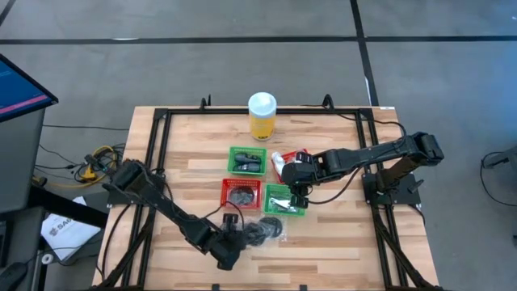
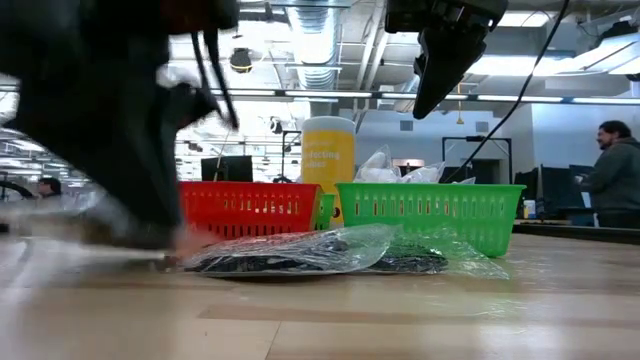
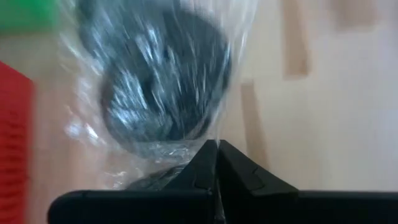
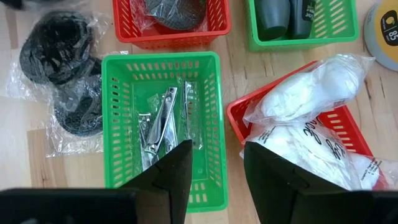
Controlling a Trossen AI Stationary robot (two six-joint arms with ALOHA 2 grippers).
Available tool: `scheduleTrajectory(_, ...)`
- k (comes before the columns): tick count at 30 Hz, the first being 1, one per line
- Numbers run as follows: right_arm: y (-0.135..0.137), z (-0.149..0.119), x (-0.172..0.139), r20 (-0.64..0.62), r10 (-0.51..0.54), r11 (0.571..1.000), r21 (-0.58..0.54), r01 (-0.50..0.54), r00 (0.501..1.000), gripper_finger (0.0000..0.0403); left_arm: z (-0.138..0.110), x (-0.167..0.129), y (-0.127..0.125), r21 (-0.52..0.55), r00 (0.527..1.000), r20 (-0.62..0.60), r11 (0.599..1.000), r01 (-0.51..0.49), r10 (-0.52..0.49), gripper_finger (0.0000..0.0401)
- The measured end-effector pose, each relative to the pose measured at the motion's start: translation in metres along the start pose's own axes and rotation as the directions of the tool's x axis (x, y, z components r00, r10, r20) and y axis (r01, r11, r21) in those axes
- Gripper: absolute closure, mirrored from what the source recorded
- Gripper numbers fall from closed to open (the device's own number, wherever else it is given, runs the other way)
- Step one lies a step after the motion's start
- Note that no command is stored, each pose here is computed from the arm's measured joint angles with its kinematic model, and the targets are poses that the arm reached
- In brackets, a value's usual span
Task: Pick & Place Travel size toiletries
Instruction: Put the hairbrush into the left red bin
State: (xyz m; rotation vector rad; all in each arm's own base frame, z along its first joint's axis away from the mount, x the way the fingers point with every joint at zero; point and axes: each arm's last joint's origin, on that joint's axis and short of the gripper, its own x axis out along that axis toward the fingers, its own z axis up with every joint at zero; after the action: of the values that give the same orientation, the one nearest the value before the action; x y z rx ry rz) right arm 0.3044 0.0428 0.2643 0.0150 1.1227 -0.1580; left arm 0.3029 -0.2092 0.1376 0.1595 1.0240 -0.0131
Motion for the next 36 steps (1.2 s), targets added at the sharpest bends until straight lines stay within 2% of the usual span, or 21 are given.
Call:
scheduleTrajectory(5, 0.0, 0.0, 0.0, 0.0, 0.0, 1.0, 0.0, 0.0, 1.0, 0.0266, 0.015, -0.033, 0.008, -0.034, 0.995, 0.099, 0.999, 0.016, -0.012, 0.0401)
scheduleTrajectory(10, 0.0, 0.0, 0.0, 0.0, 0.0, 1.0, 0.0, 0.0, 1.0, 0.0264, 0.027, -0.071, 0.019, -0.073, 0.973, 0.228, 0.997, -0.018, 0.034, 0.0401)
scheduleTrajectory(16, 0.0, 0.0, 0.0, 0.0, 0.0, 1.0, 0.0, 0.0, 1.0, 0.0269, 0.036, -0.099, 0.036, -0.056, 0.941, 0.324, 0.995, -0.079, 0.093, 0.0401)
scheduleTrajectory(19, 0.0, 0.0, 0.0, 0.0, 0.0, 1.0, 0.0, 0.0, 1.0, 0.0268, 0.04, -0.1, 0.047, -0.056, 0.937, 0.328, 0.993, -0.107, 0.119, 0.0401)
scheduleTrajectory(26, 0.0, 0.0, 0.0, -0.001, 0.0, 1.0, -0.001, 0.0, 1.0, 0.0266, 0.041, -0.082, 0.081, -0.088, 0.948, 0.268, 0.984, -0.153, 0.171, 0.0401)
scheduleTrajectory(36, 0.0, 0.0, 0.0, -0.001, 0.0, 1.0, -0.001, 0.0, 1.0, 0.0265, 0.03, -0.054, 0.126, -0.156, 0.971, 0.166, 0.977, -0.146, 0.171, 0.0401)
